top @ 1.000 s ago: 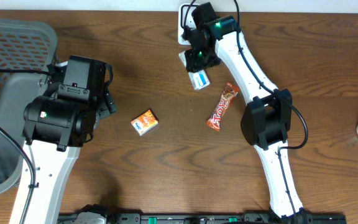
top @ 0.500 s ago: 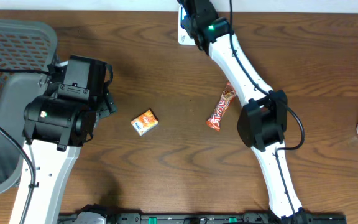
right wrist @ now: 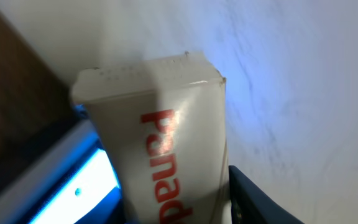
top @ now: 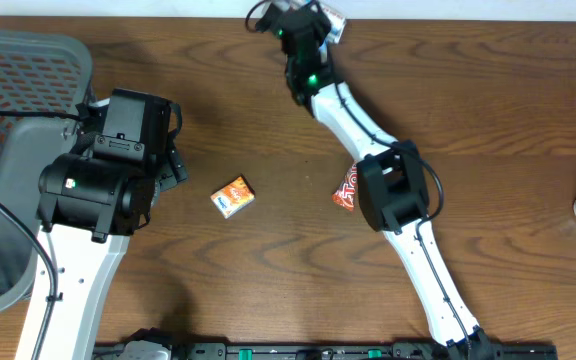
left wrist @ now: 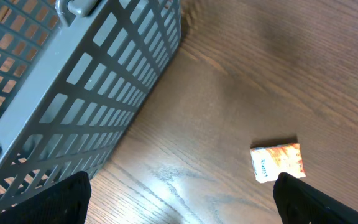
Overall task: Scan the item barcode
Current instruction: 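Lift the Panadol box with the right gripper to the scanner, then carry the Panadol box right and place it beside the jar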
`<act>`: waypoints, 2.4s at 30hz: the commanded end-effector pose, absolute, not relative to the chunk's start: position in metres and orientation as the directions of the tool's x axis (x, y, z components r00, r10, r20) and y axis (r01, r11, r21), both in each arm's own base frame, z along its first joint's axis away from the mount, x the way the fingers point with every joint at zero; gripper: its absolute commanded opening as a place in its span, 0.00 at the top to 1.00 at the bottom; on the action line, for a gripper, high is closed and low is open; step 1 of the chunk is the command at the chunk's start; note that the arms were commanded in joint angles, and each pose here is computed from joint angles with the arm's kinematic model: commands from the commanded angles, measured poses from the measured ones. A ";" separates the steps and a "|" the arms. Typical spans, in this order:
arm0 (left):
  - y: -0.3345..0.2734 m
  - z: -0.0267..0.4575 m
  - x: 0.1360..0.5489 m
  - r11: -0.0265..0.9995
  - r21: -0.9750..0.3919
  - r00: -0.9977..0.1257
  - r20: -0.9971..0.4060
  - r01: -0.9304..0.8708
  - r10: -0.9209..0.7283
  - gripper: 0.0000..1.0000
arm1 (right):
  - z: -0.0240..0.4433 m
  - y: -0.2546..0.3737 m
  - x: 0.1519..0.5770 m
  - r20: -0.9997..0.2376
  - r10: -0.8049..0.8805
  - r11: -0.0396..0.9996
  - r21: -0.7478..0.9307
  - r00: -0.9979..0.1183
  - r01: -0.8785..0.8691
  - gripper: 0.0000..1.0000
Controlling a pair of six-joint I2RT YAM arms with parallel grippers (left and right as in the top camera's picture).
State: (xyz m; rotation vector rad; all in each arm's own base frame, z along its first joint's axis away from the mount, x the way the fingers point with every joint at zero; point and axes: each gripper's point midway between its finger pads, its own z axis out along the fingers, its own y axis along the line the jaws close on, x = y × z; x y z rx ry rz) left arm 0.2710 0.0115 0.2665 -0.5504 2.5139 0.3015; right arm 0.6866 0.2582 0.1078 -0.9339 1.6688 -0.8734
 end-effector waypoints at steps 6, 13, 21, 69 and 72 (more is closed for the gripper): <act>0.015 0.267 0.271 0.888 0.115 -0.770 -0.556 -0.445 -0.314 0.06 | 0.114 0.287 0.677 -0.304 -0.944 0.325 -0.921 -0.128 -0.213 0.59; 0.015 0.267 0.271 0.888 0.115 -0.770 -0.556 -0.445 -0.314 0.06 | 0.115 0.293 0.678 -0.287 -0.953 0.301 -0.927 -0.093 -0.224 0.58; 0.015 0.267 0.271 0.888 0.115 -0.770 -0.556 -0.445 -0.314 0.06 | 0.179 0.274 0.667 -0.342 -0.926 0.370 -0.907 -0.161 -0.202 0.61; 0.015 0.267 0.271 0.888 0.115 -0.770 -0.556 -0.445 -0.314 0.06 | 0.015 -0.280 0.350 -0.064 0.646 0.675 -0.417 -0.760 0.609 0.44; 0.015 0.267 0.271 0.888 0.115 -0.770 -0.556 -0.445 -0.314 0.06 | 0.030 -0.302 0.335 -0.090 0.693 0.628 -0.411 -0.715 0.661 0.40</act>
